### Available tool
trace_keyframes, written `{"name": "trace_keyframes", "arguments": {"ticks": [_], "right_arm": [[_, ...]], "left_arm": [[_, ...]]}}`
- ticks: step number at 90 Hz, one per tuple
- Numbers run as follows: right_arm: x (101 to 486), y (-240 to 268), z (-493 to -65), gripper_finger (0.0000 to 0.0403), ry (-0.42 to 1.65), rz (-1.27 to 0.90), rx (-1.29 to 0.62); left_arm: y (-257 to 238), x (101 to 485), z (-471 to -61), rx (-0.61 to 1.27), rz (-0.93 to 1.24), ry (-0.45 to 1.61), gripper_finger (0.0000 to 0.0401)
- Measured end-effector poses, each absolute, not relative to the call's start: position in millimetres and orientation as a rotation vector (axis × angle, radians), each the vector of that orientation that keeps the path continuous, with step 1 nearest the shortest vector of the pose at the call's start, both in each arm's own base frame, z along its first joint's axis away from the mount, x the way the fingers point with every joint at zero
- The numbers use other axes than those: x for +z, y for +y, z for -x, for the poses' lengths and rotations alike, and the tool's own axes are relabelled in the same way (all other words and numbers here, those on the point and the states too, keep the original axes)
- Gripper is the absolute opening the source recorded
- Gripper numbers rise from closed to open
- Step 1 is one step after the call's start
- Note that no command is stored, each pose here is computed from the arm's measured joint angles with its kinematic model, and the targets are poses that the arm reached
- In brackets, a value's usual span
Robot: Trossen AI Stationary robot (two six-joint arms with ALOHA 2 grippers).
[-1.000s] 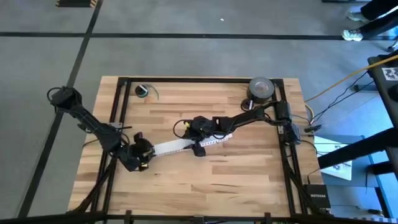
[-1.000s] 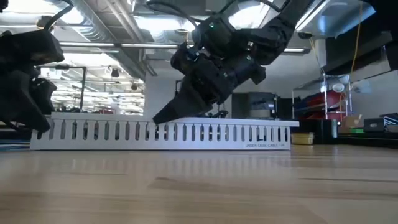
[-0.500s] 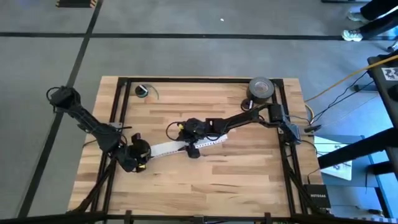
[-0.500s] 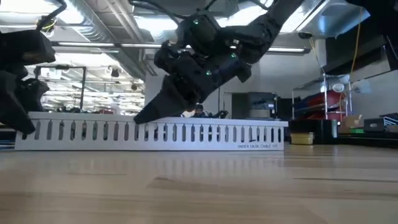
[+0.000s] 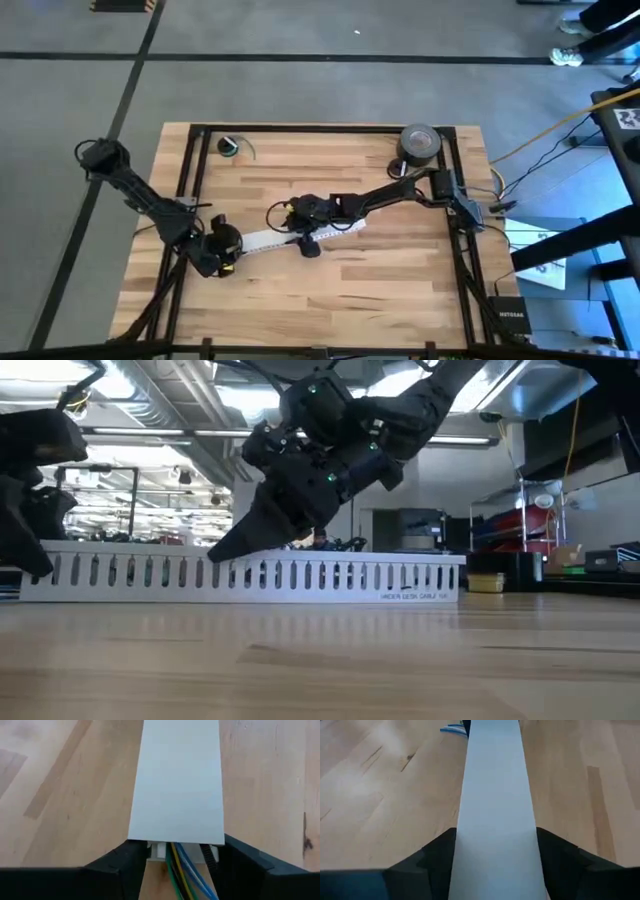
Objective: Ziptie cables
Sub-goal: Close the white cable duct
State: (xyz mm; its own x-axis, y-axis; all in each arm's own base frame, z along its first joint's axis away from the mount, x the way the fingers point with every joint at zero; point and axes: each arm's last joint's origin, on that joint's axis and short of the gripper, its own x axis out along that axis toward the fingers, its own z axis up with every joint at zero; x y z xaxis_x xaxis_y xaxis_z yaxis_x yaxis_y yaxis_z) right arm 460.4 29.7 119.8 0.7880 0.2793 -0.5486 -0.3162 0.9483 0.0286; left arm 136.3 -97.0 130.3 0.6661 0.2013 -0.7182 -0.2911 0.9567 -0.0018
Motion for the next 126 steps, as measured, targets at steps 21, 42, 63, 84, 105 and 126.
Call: {"name": "trace_keyframes", "arguments": {"ticks": [21, 42, 63, 84, 105, 126], "right_arm": [[120, 30, -461, 0.0231, 0.568, 0.089, 0.296], [126, 29, -466, 0.0318, 0.523, 0.114, 0.272], [129, 28, -462, 0.0346, 0.557, 0.1, 0.288], [157, 19, -454, 0.0348, 0.571, 0.111, 0.272], [155, 18, -451, 0.0348, 0.617, 0.1, 0.273], [152, 18, -449, 0.0349, 0.644, 0.097, 0.274]], "left_arm": [[-97, 130, -136, 0.292, 0.143, 0.8, 0.0198], [-95, 131, -138, 0.31, 0.178, 0.803, 0.0233], [-96, 144, -143, 0.225, 0.173, 0.878, 0.0281], [-94, 154, -139, 0.243, 0.184, 0.934, 0.0284], [-98, 138, -134, 0.214, 0.231, 0.83, 0.0285], [-93, 121, -128, 0.219, 0.256, 0.76, 0.0272]]}}
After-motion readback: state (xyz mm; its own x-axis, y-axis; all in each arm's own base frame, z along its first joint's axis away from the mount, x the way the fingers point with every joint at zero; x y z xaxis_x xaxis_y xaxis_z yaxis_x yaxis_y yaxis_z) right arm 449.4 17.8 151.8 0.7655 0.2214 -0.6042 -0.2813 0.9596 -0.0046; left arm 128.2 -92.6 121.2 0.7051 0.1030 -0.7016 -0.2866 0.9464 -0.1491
